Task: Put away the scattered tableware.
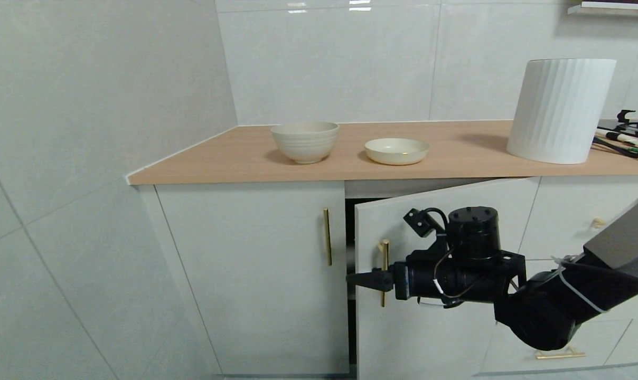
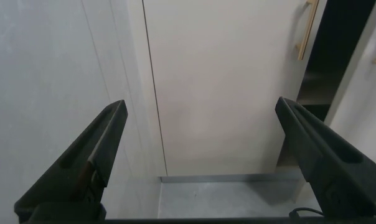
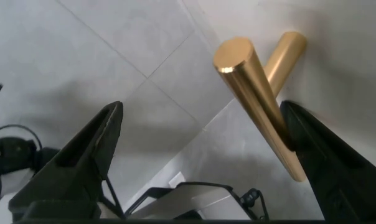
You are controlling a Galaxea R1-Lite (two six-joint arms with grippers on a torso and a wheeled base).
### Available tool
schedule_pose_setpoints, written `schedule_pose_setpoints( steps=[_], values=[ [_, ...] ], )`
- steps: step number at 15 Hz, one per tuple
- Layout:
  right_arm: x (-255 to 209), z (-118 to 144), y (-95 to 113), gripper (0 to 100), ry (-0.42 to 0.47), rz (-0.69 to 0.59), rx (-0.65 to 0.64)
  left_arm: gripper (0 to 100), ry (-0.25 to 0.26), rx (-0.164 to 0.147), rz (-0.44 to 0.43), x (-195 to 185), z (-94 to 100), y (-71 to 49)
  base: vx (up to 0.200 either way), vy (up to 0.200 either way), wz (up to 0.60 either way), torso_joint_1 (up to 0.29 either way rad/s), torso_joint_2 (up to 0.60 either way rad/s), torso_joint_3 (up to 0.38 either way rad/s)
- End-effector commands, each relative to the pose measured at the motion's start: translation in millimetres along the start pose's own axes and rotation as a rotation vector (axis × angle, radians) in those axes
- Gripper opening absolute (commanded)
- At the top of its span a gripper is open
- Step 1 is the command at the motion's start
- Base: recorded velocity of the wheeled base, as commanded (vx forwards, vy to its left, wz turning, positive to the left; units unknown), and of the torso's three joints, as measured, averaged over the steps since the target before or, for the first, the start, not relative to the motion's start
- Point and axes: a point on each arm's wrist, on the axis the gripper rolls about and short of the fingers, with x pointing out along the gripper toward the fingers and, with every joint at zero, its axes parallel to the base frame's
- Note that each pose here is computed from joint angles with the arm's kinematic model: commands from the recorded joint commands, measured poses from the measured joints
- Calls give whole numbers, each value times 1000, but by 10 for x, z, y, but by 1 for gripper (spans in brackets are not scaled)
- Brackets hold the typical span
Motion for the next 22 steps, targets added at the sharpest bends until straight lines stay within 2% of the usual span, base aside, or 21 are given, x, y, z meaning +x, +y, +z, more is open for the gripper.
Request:
schedule_pose_setpoints(
  steps=[1, 3, 6, 7, 8, 9, 10, 11, 12, 13, 14, 16, 18, 19, 21, 22],
  values=[
    [-66, -8, 126, 100, -24, 34, -29, 100, 0, 1, -1, 0, 0, 0, 0, 0, 0, 0, 0, 0],
    [-63, -25, 137, 100, -21, 38, -30, 100, 0, 0, 0, 0, 0, 0, 0, 0, 0, 0, 0, 0],
    [-53, -26, 136, 100, -20, 39, -29, 100, -13, 24, -9, -7, 29, -1, 0, 0, 0, 0, 0, 0],
    [-51, -22, 137, 100, -22, 38, -30, 100, -56, 23, -40, -54, 181, -8, 0, 0, 0, 0, 0, 0],
    [-44, -21, 132, 100, -22, 38, -30, 100, -54, 11, -122, -99, 378, -23, 0, 0, 0, 0, 0, 0],
    [-40, -21, 130, 100, -22, 38, -30, 100, -40, -6, -165, -113, 483, -28, 0, 0, 0, 0, 0, 0],
    [-31, -15, 126, 100, -24, 39, -30, 100, 26, -98, -340, -80, 895, -56, 0, 0, 0, 0, 0, 0],
    [-23, -20, 119, 100, -26, 40, -29, 100, 78, -146, -438, 27, 1081, -76, 0, 0, 0, 0, 0, 0],
    [-3, -8, 118, 100, -38, 47, -39, 100, 178, -226, -546, 255, 1291, -99, 0, 0, 0, 0, 0, 0],
    [25, -15, 102, 100, -39, 50, -39, 100, 251, -271, -597, 466, 1410, -110, 0, 0, 0, 0, 0, 0],
    [88, -31, 116, 100, -36, 63, -45, 100, 334, -300, -661, 781, 1489, -127, 0, 0, 0, 0, 0, 0],
    [170, -74, 90, 100, -24, 65, -41, 100, 425, -319, -783, 1407, 1507, -247, 0, 0, 0, 0, 0, 0],
    [217, -102, 75, 100, -14, 67, -37, 100, 459, -318, -801, 1893, 1382, -359, 0, 0, 0, 0, 0, 0],
    [234, -106, 77, 100, -13, 70, -38, 100, 492, -318, -822, 2186, 1236, -497, 0, 0, 0, 0, 0, 0],
    [240, -106, 88, 100, -13, 74, -40, 100, 530, -351, -818, 2585, 992, -730, 0, 0, 0, 0, 0, 0],
    [243, -110, 84, 100, -12, 73, -38, 100, 541, -384, -834, 2733, 864, -849, 0, 0, 0, 0, 0, 0]
  ],
)
